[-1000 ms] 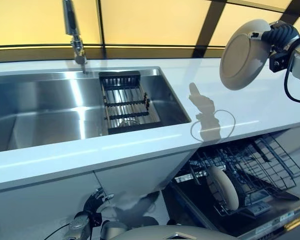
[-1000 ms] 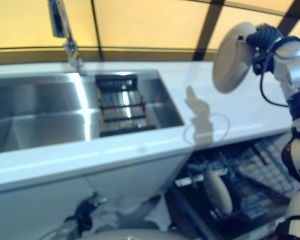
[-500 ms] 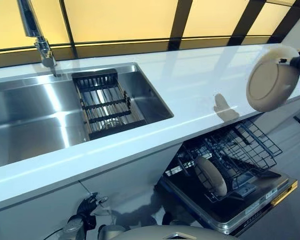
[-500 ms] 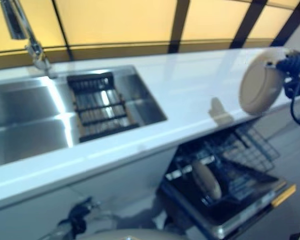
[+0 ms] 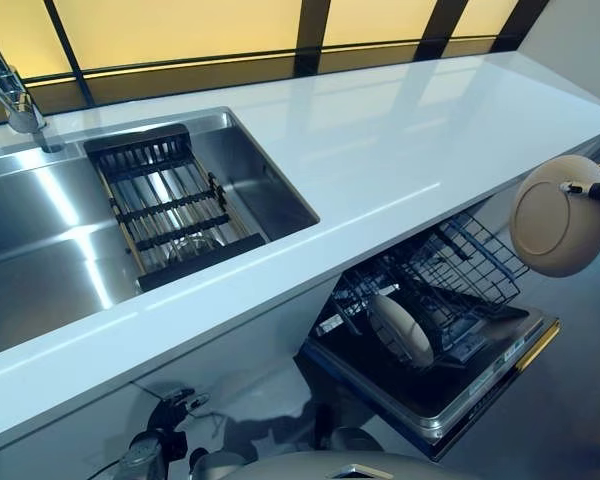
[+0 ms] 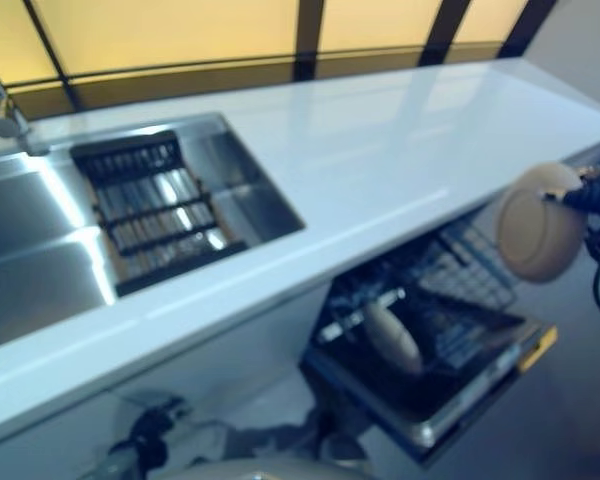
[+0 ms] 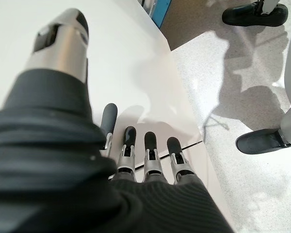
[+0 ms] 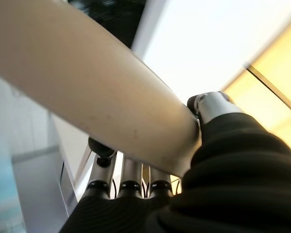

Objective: Take plates into dishwasher

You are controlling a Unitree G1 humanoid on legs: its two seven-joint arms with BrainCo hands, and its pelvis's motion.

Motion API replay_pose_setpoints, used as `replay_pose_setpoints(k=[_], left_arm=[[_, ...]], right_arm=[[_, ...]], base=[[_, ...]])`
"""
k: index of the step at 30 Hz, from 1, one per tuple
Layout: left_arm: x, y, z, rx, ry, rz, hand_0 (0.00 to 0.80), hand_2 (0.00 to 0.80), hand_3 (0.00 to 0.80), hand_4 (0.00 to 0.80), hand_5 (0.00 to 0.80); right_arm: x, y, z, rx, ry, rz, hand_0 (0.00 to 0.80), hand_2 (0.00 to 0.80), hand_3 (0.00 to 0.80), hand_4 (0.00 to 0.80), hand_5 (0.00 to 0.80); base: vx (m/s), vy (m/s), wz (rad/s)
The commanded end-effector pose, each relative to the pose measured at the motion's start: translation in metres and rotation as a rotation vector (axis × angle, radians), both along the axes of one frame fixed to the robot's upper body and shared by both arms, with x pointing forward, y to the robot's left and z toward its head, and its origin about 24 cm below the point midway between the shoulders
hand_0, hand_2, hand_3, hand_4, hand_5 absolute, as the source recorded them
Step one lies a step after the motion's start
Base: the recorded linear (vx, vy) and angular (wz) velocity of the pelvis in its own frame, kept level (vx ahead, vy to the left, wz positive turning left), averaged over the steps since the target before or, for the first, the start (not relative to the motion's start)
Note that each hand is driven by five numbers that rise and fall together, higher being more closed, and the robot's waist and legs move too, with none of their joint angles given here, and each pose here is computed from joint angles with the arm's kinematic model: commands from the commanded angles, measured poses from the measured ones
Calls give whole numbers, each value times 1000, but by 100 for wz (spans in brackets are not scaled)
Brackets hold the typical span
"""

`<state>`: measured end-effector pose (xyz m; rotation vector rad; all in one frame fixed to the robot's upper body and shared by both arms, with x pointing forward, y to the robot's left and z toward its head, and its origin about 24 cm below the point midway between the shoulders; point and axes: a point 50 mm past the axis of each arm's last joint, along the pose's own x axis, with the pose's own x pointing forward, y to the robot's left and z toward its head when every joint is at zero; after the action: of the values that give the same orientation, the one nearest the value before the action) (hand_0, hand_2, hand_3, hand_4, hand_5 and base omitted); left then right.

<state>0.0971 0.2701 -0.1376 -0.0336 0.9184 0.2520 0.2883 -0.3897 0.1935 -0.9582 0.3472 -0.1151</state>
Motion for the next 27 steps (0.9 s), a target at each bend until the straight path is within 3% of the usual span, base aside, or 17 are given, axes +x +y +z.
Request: replay_pose_setpoints(k=[1,4,12,27], left_arm=[[48,3,19,12,-197,28,0,0,0,0,0],[48,1,19,9,-203,29,0,0,0,0,0],[48,1,20,2,-212,38,0,0,0,0,0],[47,0,20,-8,-217,27,0,0,0,0,0]], right_arm=[[5,17,51,-329,-201,89,800,800,800,800,800],[5,25,40,-419,-175,129,800,800,800,800,800],[6,49,-1,-439,-138,227,800,800,800,800,800],[8,84,-60,-210,-5,361,800,800,800,800,800]], base=[[-11,-22,-13],[-23,-28,-10],[-5,-5,-1],[0,0,0]])
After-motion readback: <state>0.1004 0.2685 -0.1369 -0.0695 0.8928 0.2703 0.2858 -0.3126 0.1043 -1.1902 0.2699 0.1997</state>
